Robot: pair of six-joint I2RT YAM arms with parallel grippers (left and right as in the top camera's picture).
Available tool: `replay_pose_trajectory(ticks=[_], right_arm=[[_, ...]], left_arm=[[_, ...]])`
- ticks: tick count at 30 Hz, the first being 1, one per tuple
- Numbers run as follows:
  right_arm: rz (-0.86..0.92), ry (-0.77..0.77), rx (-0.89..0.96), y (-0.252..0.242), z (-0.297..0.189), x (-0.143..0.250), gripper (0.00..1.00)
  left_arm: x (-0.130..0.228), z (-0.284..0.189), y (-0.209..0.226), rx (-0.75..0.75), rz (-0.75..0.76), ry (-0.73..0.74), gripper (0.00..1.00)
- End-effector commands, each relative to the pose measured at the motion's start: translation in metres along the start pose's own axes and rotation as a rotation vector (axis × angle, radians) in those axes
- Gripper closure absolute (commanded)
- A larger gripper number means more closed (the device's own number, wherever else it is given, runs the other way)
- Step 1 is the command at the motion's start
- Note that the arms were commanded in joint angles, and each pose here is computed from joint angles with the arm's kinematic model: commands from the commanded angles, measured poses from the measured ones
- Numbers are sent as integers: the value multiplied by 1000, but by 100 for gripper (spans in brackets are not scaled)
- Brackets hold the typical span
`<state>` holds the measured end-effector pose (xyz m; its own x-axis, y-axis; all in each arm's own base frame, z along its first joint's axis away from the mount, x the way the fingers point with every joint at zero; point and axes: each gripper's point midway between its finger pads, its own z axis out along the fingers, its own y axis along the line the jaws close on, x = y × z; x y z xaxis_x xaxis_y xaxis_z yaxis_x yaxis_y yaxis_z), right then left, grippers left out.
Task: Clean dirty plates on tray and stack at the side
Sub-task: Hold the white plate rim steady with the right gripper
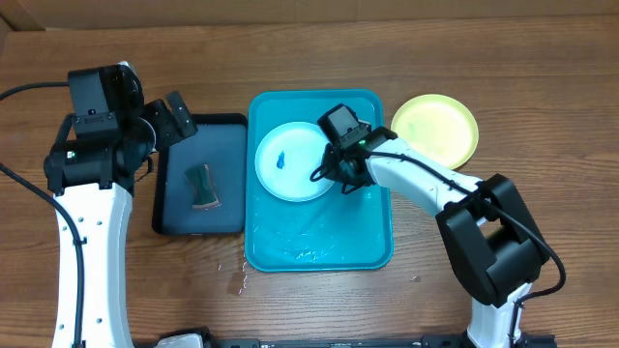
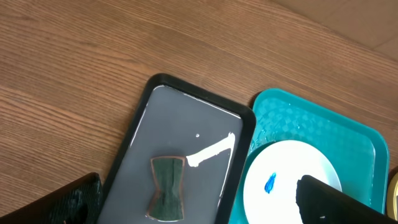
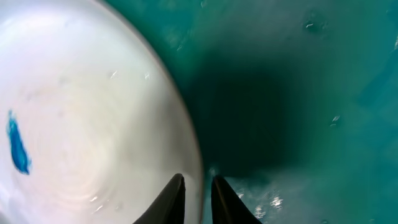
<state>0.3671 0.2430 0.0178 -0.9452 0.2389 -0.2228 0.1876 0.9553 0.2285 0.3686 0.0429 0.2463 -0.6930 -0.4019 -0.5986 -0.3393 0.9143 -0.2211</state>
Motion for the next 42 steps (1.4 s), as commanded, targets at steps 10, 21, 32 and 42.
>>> replay_pose_trajectory(ticks=[10, 21, 32, 42], right_arm=[[-103, -36, -26, 5, -1, -14, 91], [-101, 16, -73, 12, -1, -4, 87], [-237, 2, -65, 5, -1, -12, 67], [-233, -24, -30, -3, -1, -19, 68]], left_arm=[[0, 1, -2, 8, -8, 3, 0], [0, 1, -2, 8, -8, 3, 0], [0, 1, -2, 8, -8, 3, 0], [0, 1, -2, 8, -8, 3, 0]])
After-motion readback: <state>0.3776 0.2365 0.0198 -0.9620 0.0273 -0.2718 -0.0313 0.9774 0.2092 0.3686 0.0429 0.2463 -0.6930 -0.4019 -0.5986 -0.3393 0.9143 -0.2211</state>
